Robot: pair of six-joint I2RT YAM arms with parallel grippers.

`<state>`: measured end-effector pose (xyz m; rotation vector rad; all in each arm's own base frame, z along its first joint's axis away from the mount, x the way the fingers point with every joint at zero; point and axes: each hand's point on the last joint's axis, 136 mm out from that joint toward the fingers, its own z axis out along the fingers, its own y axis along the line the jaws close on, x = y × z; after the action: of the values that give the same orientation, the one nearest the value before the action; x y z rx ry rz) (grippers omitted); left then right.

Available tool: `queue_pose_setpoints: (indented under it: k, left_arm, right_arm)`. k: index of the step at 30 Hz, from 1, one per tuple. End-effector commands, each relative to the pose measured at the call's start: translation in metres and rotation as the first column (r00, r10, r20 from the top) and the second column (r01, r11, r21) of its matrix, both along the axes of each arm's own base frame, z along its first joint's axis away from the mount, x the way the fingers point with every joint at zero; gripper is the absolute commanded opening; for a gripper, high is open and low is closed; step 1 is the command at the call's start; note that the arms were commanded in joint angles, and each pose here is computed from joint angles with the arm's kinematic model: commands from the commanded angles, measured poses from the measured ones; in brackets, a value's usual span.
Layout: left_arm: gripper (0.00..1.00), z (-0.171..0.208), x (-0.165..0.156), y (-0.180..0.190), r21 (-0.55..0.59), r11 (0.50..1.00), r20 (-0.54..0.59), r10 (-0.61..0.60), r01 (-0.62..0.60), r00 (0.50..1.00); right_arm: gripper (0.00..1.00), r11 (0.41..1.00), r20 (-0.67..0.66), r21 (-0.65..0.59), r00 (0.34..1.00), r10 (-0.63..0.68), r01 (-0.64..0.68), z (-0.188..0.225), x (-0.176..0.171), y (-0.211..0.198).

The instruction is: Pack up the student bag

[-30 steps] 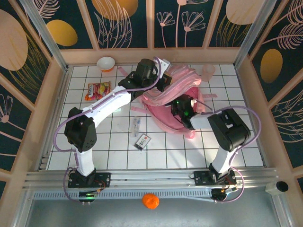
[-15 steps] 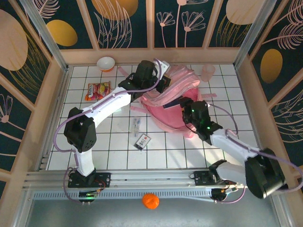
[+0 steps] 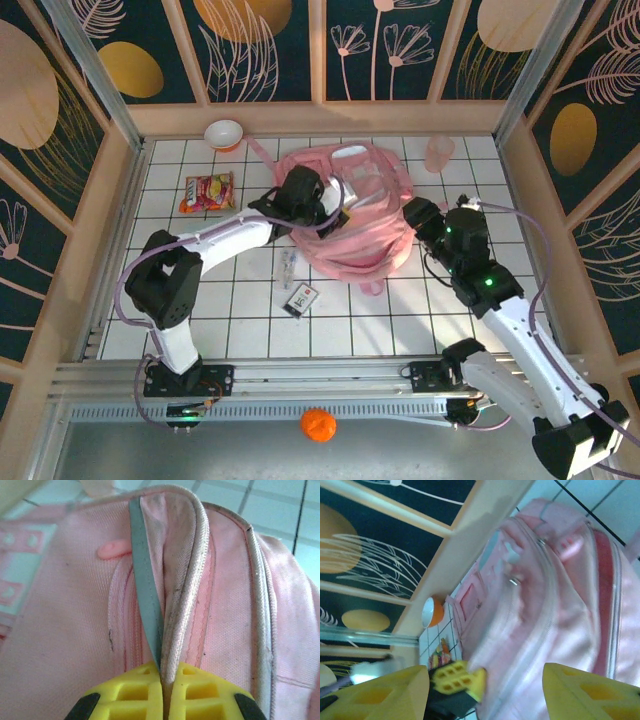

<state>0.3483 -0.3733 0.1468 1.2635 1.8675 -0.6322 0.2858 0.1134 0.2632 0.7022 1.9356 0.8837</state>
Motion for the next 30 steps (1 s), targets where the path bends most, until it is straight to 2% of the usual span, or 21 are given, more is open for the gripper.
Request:
queue_pose_setpoints:
  k: [1,4,6,8,12,14,17,20,23,27,28,30]
  left_arm:
    - [0.00,-0.044,-0.036,-0.013,0.136,0.968,0.089,-0.223,0.210,0.971]
    - [0.00,-0.082,-0.048,-0.014,0.210,0.948,0.008,-0.246,0.239,0.969]
    - [0.02,-0.083,-0.047,-0.016,0.200,0.956,-0.011,-0.218,0.216,0.976]
    - [0.16,-0.066,-0.039,-0.018,0.158,0.975,0.021,-0.162,0.157,0.987]
    - [0.52,-0.022,-0.022,-0.013,0.035,0.997,0.056,-0.069,0.067,0.996]
    - [0.63,0.001,-0.013,-0.005,-0.049,0.998,0.028,-0.026,0.027,0.999]
    - [0.71,0.039,0.001,0.016,-0.153,0.986,0.027,0.063,-0.059,0.998]
    - [0.75,0.066,0.016,0.044,-0.228,0.957,-0.002,0.186,-0.182,0.983]
    - [0.74,0.076,0.031,0.080,-0.300,0.898,-0.120,0.300,-0.323,0.946]
    - [0.73,0.066,0.043,0.142,-0.380,0.747,-0.276,0.472,-0.546,0.837]
    - [0.73,0.063,0.044,0.158,-0.391,0.696,-0.314,0.513,-0.602,0.799]
    - [0.74,0.056,0.039,0.180,-0.402,0.629,-0.365,0.556,-0.665,0.747]
  right_arm:
    - [0.61,0.985,0.039,-0.163,0.997,0.071,-0.063,0.005,0.001,-0.001]
    - [0.61,0.973,0.104,-0.212,0.987,0.120,-0.096,0.016,0.004,0.004]
    - [0.62,0.961,0.147,-0.250,0.976,0.161,-0.121,0.023,0.005,0.008]
    - [0.63,0.939,0.189,-0.314,0.959,0.209,-0.142,0.029,0.006,0.012]
    - [0.67,0.874,0.268,-0.421,0.888,0.374,-0.242,0.036,0.000,0.029]
    - [0.67,0.841,0.289,-0.467,0.851,0.438,-0.274,0.034,-0.002,0.033]
    - [0.66,0.744,0.299,-0.576,0.759,0.578,-0.339,0.035,-0.007,0.048]
    - [0.65,0.581,0.228,-0.702,0.643,0.731,-0.411,0.027,-0.014,0.067]
    - [0.64,0.385,0.068,-0.788,0.553,0.831,-0.481,0.001,-0.016,0.083]
    - [0.63,0.132,-0.151,-0.820,0.433,0.889,-0.557,-0.044,-0.020,0.102]
    - [0.63,0.062,-0.197,-0.829,0.394,0.898,-0.556,-0.054,-0.023,0.107]
    - [0.63,-0.066,-0.279,-0.834,0.314,0.908,-0.548,-0.073,-0.031,0.118]
